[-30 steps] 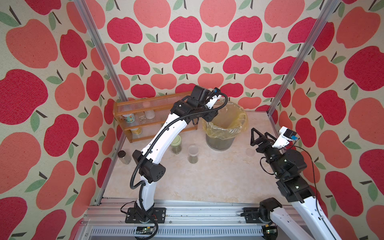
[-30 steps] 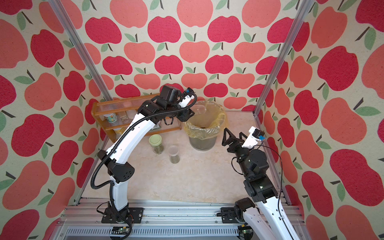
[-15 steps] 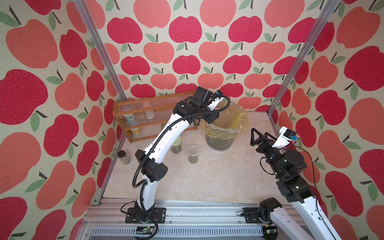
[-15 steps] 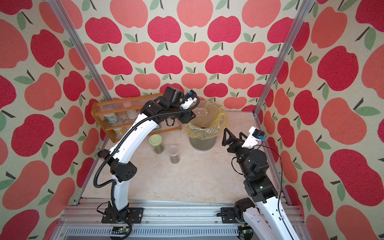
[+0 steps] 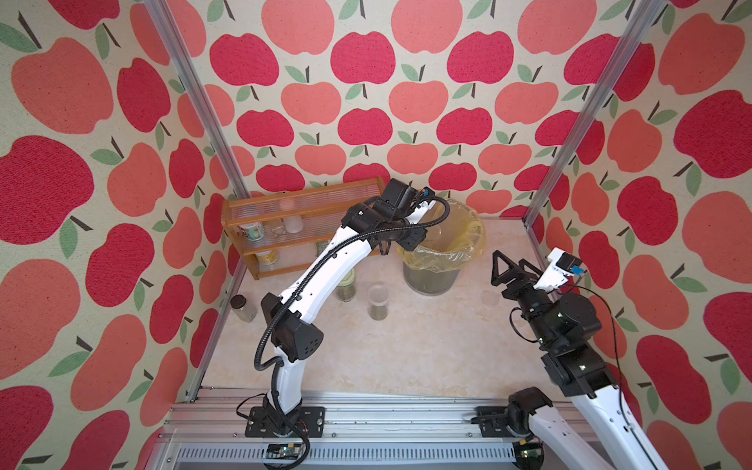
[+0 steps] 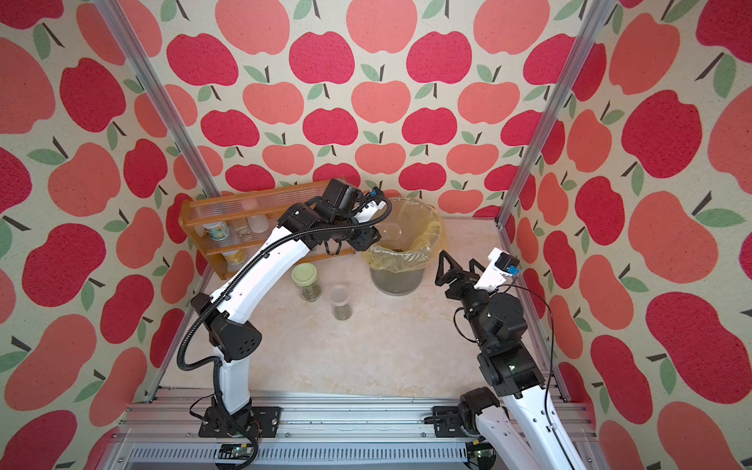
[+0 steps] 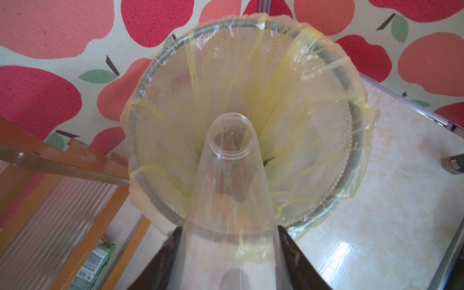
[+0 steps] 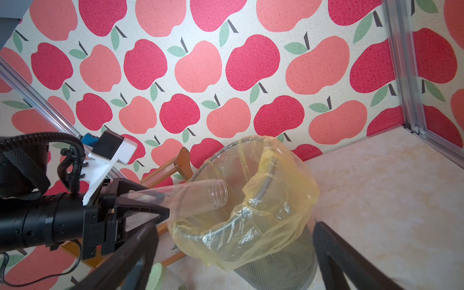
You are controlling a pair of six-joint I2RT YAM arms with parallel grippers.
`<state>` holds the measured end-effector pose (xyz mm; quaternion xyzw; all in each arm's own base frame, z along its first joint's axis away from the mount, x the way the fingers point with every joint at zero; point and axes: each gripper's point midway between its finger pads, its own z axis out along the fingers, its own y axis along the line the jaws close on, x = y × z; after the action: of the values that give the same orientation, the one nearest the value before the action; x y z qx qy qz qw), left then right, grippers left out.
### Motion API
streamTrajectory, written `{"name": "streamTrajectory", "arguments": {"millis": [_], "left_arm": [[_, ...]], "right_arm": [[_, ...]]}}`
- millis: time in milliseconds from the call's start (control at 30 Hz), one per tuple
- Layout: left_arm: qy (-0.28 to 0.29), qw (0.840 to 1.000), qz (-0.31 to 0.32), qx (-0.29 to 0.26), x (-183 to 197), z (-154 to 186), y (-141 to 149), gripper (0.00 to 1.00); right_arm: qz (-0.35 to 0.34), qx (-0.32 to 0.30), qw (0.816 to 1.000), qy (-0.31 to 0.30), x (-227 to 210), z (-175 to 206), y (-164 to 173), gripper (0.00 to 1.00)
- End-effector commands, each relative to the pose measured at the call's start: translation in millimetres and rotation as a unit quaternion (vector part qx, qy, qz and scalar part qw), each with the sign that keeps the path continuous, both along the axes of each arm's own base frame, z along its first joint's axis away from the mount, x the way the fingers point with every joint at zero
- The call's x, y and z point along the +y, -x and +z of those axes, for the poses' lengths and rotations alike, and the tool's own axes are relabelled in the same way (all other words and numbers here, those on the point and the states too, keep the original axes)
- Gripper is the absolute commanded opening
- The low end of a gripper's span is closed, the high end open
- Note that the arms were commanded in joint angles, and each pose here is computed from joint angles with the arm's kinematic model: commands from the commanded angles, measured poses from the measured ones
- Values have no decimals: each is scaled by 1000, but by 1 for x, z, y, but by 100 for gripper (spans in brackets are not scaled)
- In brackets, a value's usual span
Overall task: Empty moldy mung beans from jars
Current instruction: Pour the moldy mung beans from the jar into the trash bin.
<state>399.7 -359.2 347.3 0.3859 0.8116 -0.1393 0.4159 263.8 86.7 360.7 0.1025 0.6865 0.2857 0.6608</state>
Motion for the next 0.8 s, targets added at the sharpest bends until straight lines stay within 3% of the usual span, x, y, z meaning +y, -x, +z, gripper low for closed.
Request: {"name": "streamTrajectory", "arguments": {"millis": [0, 133, 233, 400, 567, 633, 767], "left_arm": [[26, 999, -3, -48, -2, 39, -10, 38], [22, 998, 1, -51, -1, 45, 2, 37], [16, 999, 0, -50, -3, 22, 10, 38], [43, 997, 0, -57, 7, 32, 19, 41], [61, 997, 4, -56, 12, 63, -16, 38], [62, 997, 5, -40, 10, 58, -14, 37], [-4, 1000, -1, 1, -6, 18, 12, 36]], "right_arm": [[2, -10, 1000, -11, -2, 10, 5, 99], [-4, -8, 1000, -13, -6, 7, 9, 99], [-12, -8, 1000, -10, -10, 5, 11, 99], [-11, -7, 1000, -4, -8, 5, 8, 99], [4, -8, 1000, -7, 1, 9, -1, 99], [6, -7, 1000, -11, 2, 8, -2, 99], [-2, -6, 1000, -9, -1, 5, -1, 99]]}}
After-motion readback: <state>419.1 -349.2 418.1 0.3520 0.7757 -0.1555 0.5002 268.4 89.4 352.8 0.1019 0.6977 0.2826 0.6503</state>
